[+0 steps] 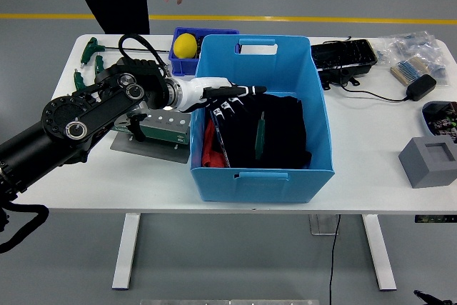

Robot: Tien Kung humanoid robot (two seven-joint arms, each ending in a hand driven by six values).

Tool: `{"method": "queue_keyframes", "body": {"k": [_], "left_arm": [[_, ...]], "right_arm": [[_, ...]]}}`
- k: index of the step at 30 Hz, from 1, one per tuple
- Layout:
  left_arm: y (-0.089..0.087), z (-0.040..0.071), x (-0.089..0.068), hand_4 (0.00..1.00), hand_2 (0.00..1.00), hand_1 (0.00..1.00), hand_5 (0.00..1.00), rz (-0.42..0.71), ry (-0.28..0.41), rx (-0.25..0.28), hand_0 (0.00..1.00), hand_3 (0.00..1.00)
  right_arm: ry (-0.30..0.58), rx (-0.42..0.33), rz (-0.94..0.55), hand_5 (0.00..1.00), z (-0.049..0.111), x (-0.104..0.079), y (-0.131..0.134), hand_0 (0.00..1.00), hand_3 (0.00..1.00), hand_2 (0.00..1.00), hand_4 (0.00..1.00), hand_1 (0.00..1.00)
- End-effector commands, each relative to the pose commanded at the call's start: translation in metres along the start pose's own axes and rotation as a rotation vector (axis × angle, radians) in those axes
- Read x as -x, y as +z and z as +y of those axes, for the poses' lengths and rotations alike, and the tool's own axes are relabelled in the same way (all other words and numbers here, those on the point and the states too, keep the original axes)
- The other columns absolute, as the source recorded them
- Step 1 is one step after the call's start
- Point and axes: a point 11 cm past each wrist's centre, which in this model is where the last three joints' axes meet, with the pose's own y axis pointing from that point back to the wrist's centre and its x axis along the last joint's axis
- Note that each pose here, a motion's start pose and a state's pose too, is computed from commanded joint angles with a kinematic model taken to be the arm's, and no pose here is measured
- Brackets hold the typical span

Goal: Lift tool from toolbox,place it in box,lift tool from toolbox,place it in box

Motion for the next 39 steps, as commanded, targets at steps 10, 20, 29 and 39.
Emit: {"method": "queue_keyframes", "body": {"k": [10, 20, 29, 39], "left_arm": [[0.048, 0.021, -0.023, 0.940, 0.732, 0.581, 0.998, -0.258, 0.265, 0.184, 0.373, 0.866], [0.058, 0.067, -0.031, 0.872, 0.793, 0.703, 0.998, -0.175, 0.387, 0.601, 0.588, 0.838], [-0.012, 0.092, -0.021, 0.875, 0.867, 0.818, 0.928, 0.149, 0.459, 0.722, 0.765, 0.807], [-0.131, 0.108, 0.009, 0.898, 0.925, 0.889, 0.892, 0.566, 0.627, 0.680, 0.848, 0.792]], "right_arm": [[0.002, -0.004, -0.006, 0.660, 0.000, -0.001, -0.002, 0.627, 0.540, 0.663, 0.782, 0.600], [0.006, -0.005, -0.013, 0.662, 0.000, -0.002, -0.001, 0.626, 0.539, 0.663, 0.782, 0.599], [0.013, -0.013, -0.009, 0.662, 0.000, -0.005, -0.003, 0.627, 0.539, 0.662, 0.782, 0.598], [0.017, -0.019, -0.027, 0.660, 0.000, -0.005, -0.003, 0.627, 0.540, 0.663, 0.782, 0.596]]}}
